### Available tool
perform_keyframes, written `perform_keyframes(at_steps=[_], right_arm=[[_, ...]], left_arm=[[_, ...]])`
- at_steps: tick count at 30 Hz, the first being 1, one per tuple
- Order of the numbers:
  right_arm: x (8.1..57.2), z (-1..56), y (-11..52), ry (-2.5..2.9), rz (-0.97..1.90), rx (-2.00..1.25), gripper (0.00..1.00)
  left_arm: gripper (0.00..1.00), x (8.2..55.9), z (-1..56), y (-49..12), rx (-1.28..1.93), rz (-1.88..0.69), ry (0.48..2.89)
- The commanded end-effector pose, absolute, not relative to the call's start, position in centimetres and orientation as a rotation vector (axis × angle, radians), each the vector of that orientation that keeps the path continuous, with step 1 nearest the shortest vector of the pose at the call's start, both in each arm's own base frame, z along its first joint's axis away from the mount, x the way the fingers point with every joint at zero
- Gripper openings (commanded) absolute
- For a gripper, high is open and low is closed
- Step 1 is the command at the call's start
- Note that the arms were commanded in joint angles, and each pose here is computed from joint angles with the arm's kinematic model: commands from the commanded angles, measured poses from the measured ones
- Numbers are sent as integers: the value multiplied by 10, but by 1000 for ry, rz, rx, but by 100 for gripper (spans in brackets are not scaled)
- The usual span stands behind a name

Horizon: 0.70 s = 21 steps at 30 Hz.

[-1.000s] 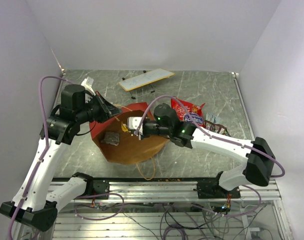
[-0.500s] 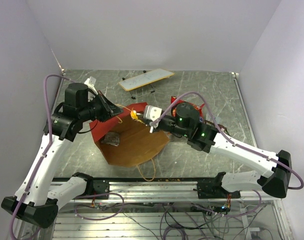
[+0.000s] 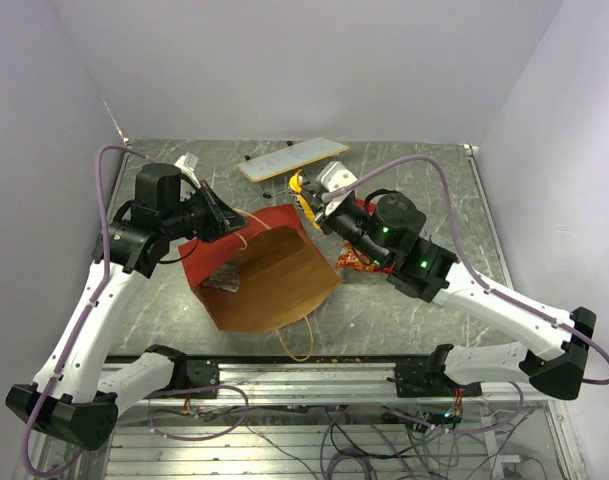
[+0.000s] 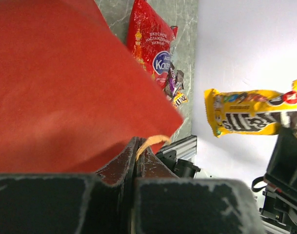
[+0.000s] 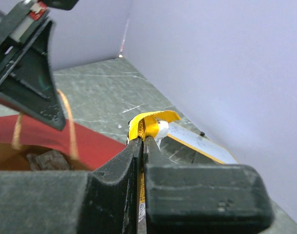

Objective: Take the snacks out of the paper bag
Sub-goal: Place the snack at the center of the board.

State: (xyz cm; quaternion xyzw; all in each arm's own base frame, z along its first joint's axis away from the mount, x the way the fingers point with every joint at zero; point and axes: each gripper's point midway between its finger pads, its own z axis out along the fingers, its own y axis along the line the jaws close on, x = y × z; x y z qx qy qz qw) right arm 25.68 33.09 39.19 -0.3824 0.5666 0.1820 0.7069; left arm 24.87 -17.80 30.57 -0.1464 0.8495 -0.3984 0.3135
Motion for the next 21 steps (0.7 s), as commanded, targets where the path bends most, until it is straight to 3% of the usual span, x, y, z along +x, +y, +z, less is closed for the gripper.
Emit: perform_keyframes(at_steps=[1, 13, 21], right_arm=[[259, 434, 307, 1230, 405, -683, 0], [291, 423, 244, 1424, 150, -395, 0], [339, 337, 128, 1784, -32, 3, 0]], left_arm=[[7, 250, 315, -180, -340, -1069, 2214], [7, 255, 319, -184, -354, -1112, 2170], [7, 261, 317, -188, -340, -1125, 2180]])
